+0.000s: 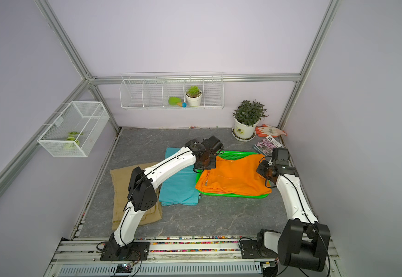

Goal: Put the folded long pants in the basket
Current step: Adjust the long pant in the basket.

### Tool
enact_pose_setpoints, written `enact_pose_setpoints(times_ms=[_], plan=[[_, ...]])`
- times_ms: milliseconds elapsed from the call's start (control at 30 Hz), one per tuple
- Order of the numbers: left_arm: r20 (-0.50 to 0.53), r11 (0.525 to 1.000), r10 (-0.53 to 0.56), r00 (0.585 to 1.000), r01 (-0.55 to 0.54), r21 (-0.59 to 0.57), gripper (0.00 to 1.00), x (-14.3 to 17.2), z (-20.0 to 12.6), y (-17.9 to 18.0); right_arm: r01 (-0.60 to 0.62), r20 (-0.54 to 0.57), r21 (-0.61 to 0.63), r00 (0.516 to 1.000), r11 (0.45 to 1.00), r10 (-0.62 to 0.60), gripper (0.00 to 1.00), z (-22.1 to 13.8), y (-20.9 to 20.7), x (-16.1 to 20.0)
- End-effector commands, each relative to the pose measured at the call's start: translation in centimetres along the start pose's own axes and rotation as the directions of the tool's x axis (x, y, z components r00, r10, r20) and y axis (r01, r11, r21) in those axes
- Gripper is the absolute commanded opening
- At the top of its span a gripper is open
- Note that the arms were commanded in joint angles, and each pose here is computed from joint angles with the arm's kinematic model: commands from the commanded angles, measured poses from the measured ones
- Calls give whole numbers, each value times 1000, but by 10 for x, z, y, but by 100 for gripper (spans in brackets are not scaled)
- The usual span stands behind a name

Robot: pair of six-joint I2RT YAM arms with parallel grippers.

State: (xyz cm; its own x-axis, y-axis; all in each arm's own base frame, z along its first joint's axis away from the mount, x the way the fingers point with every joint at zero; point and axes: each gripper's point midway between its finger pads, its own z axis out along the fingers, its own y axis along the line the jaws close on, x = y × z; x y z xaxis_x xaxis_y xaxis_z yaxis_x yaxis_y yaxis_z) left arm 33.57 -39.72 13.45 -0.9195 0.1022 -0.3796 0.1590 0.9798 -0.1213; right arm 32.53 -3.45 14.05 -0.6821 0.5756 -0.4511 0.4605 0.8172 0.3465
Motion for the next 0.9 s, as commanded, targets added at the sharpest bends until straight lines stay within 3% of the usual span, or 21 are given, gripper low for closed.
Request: enact_pose_setpoints(times_ms=[0,200,333,600,867], plan=[[44,1000,-28,999,28,-12,0,-6,7,4,-16,80,-7,997,1000,17,0,-2,3,-24],[57,999,-39,998,41,-25,0,-6,11,9,-29,112,-48,993,998,35,0,-5,5,-30],[98,998,-58,994,58,1,0,-10,-1,11,-24,156,-88,987,996,38,0,-20,13,-39],[168,997,-77,983,73,31,0,-16,-24,19,-44,166,-61,985,997,54,0,-18,4,-35],[130,999,-53,990,53,4,0,-10,-3,16,-61,121,-96,990,993,73,0,9,5,-33]])
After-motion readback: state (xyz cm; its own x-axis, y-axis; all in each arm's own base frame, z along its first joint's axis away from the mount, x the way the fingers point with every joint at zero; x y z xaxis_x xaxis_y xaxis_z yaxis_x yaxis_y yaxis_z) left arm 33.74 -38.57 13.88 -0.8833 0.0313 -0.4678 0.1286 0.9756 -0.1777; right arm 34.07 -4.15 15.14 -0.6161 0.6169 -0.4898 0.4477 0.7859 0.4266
